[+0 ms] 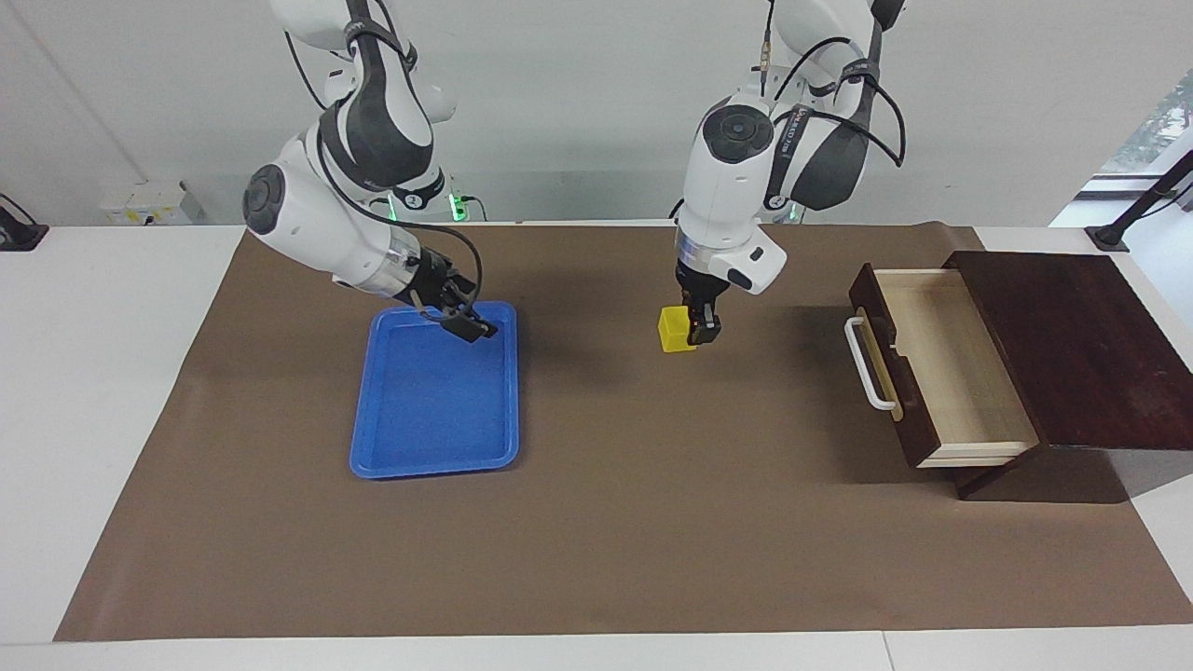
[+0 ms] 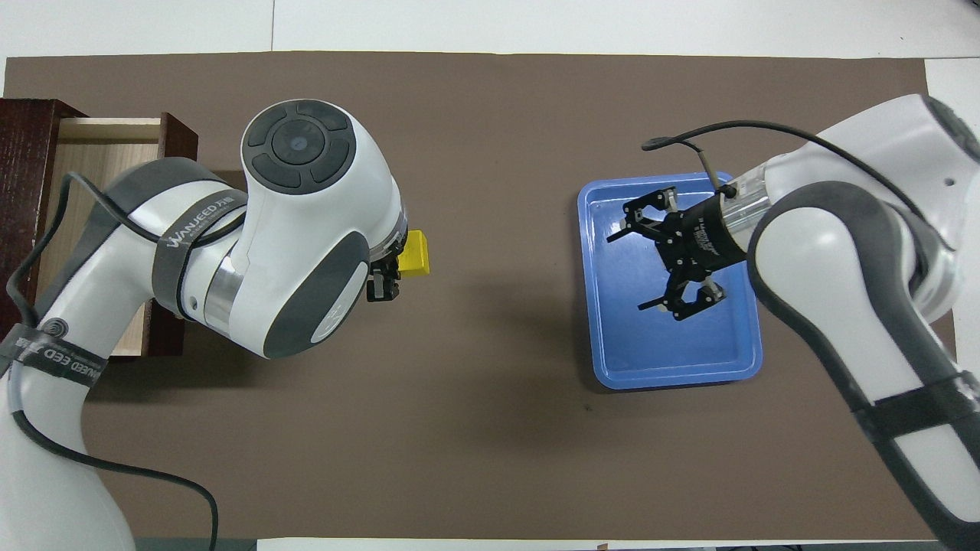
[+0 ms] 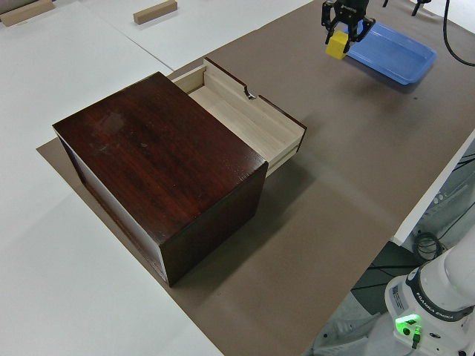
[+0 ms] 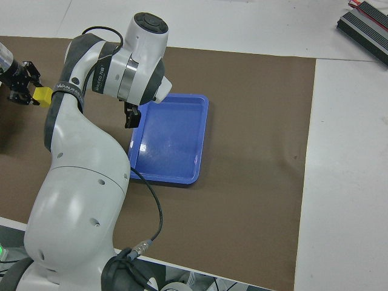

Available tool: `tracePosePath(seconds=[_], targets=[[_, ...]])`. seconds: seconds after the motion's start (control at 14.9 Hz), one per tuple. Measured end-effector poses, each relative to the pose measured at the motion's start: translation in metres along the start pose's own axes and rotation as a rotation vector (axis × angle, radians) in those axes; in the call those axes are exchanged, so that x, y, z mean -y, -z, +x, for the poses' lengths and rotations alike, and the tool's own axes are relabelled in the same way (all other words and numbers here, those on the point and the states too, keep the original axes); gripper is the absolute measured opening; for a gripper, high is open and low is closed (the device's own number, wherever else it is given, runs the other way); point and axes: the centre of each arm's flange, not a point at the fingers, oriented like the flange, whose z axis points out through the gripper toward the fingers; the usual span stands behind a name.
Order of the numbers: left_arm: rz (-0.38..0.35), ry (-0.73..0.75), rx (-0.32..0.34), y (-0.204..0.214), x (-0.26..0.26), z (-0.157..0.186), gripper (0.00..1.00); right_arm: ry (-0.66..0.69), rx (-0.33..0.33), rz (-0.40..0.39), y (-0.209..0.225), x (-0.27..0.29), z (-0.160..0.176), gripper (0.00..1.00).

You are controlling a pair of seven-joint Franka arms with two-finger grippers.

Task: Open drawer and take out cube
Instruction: 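Carry the cube toward the right gripper while the right gripper approaches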

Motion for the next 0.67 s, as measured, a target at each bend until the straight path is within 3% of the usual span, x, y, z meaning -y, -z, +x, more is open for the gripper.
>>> tracePosePath(seconds=[0.27, 0.47, 0.67], targets=[[0.000, 0.003, -0.001, -0.002, 0.000, 0.001, 0.55, -0.151, 0.086, 0.034, -0.066, 0.012, -0.020, 1.00], [0.000, 0.003, -0.003, -0.002, 0.000, 0.001, 0.55, -0.188, 0.115, 0.053, -0.122, 0.025, -0.045, 1.00], [-0.001, 0.003, -0.002, -0.002, -0.001, 0.001, 0.55, -0.234, 0.139, 0.062, -0.148, 0.040, -0.068, 1.00]])
